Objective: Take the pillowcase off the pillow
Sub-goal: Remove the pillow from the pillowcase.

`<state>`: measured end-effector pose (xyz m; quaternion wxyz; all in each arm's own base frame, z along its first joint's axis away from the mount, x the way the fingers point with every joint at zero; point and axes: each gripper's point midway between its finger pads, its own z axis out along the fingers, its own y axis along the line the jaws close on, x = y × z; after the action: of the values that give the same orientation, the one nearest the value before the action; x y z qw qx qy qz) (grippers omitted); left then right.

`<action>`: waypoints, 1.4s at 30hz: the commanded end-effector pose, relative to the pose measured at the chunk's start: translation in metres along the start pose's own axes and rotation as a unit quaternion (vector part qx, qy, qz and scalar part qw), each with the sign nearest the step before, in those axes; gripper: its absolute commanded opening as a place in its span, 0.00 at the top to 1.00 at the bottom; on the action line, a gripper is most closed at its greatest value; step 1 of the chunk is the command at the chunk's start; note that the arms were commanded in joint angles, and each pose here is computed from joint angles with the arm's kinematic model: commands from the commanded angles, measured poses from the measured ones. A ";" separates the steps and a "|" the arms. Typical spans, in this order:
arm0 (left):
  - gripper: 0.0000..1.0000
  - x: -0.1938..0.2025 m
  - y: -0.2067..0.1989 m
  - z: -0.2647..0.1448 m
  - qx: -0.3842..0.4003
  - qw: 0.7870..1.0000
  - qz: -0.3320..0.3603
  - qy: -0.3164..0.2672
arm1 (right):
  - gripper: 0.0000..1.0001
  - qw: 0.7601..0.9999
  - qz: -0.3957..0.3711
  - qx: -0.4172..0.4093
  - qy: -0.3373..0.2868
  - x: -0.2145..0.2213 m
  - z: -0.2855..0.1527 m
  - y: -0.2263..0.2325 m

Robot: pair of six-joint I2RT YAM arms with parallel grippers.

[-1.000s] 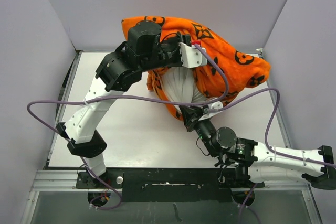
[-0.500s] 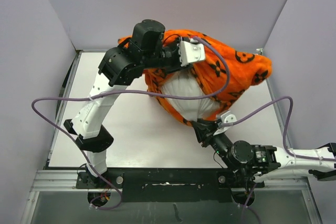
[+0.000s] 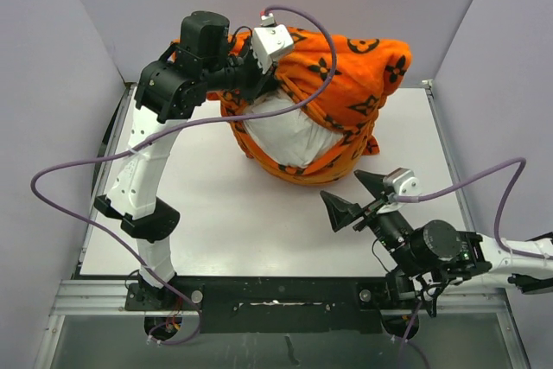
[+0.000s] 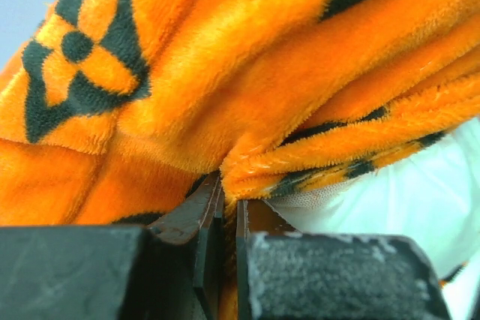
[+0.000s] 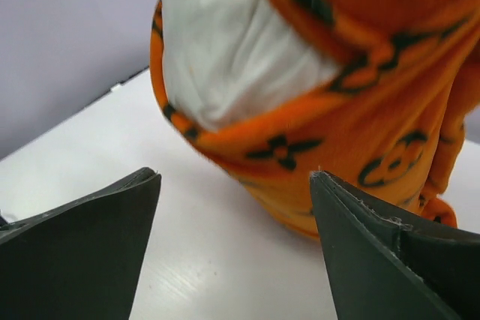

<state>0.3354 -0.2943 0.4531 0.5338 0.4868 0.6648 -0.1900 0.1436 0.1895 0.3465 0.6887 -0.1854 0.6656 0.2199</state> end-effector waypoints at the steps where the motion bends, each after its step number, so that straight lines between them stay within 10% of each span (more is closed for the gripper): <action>1: 1.00 0.022 -0.043 -0.001 0.103 0.986 -0.125 0.039 | 0.16 0.997 -0.021 -0.003 -0.068 -0.075 0.010 0.008; 18: 1.00 0.004 -0.068 -0.006 0.154 0.973 -0.172 0.017 | 0.02 0.991 -0.133 -0.002 0.011 -0.066 0.084 0.049; 28: 1.00 -0.001 -0.073 -0.013 0.154 0.972 -0.176 0.012 | 0.02 0.914 -0.394 -0.090 -0.019 -0.094 0.115 0.062; 42: 1.00 -0.015 -0.082 -0.021 0.179 0.964 -0.195 -0.006 | 0.03 0.875 -0.443 -0.122 0.154 -0.010 0.162 -0.001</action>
<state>0.2796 -0.3186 0.4469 0.4283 0.4347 0.7016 -0.3679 0.2563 0.2865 0.4132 0.6385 -0.5468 0.5412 -0.0205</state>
